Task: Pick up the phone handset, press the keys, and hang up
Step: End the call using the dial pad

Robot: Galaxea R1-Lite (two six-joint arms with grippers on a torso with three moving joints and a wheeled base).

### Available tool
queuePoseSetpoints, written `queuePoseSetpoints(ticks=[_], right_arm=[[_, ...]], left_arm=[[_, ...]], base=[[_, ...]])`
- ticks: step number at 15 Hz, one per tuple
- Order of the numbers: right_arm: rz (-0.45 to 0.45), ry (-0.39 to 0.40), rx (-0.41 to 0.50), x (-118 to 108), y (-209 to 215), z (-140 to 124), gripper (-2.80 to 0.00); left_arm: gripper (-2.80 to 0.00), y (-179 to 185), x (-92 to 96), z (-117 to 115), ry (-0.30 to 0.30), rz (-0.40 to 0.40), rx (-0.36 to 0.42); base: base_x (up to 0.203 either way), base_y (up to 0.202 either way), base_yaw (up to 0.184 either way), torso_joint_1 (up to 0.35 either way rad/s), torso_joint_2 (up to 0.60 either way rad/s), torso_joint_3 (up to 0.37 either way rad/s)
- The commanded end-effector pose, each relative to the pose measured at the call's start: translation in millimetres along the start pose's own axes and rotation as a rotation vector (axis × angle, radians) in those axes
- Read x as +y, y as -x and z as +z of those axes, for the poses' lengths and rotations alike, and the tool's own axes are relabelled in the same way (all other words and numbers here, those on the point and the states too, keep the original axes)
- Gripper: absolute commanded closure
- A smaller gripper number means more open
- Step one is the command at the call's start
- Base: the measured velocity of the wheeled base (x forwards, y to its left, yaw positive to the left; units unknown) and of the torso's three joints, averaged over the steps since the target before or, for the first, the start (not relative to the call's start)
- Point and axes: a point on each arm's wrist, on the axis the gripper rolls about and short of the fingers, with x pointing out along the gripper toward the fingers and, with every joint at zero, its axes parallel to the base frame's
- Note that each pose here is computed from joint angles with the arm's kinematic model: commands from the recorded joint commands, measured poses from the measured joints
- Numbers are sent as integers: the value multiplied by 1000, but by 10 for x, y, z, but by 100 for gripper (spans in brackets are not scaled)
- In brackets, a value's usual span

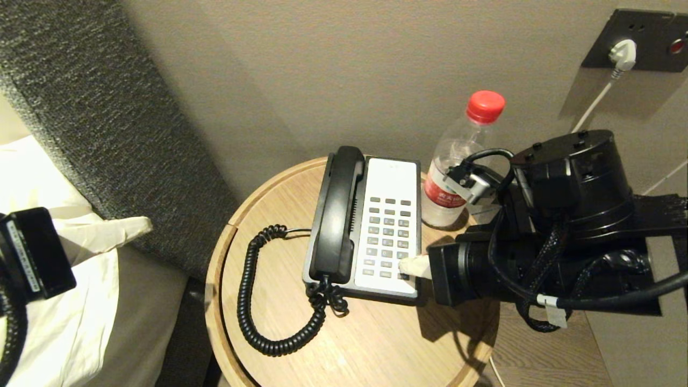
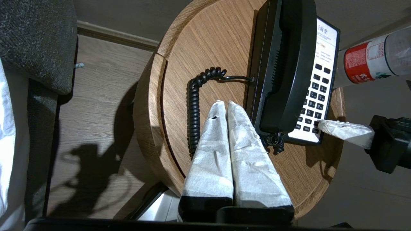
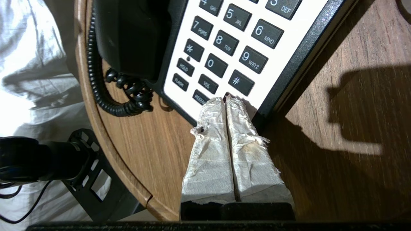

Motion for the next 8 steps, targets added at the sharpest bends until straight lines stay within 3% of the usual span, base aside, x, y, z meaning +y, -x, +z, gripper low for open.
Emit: queuePoseSetpoints(ticks=[1,6,8], right_arm=[[15,-1,-29,13,128,17,0],[19,-8,-78,4,304,70,0],[-21,-29,-128,-90,405,137,0]], left_arm=[[0,19,6,2,5,0,-6],[0,50,72,-21,32,36,-22],[0,87,167,-16,89,109,-63]], base=[[0,0,0,0,0,0],[0,0,0,0,0,0],[0,0,0,0,0,0]])
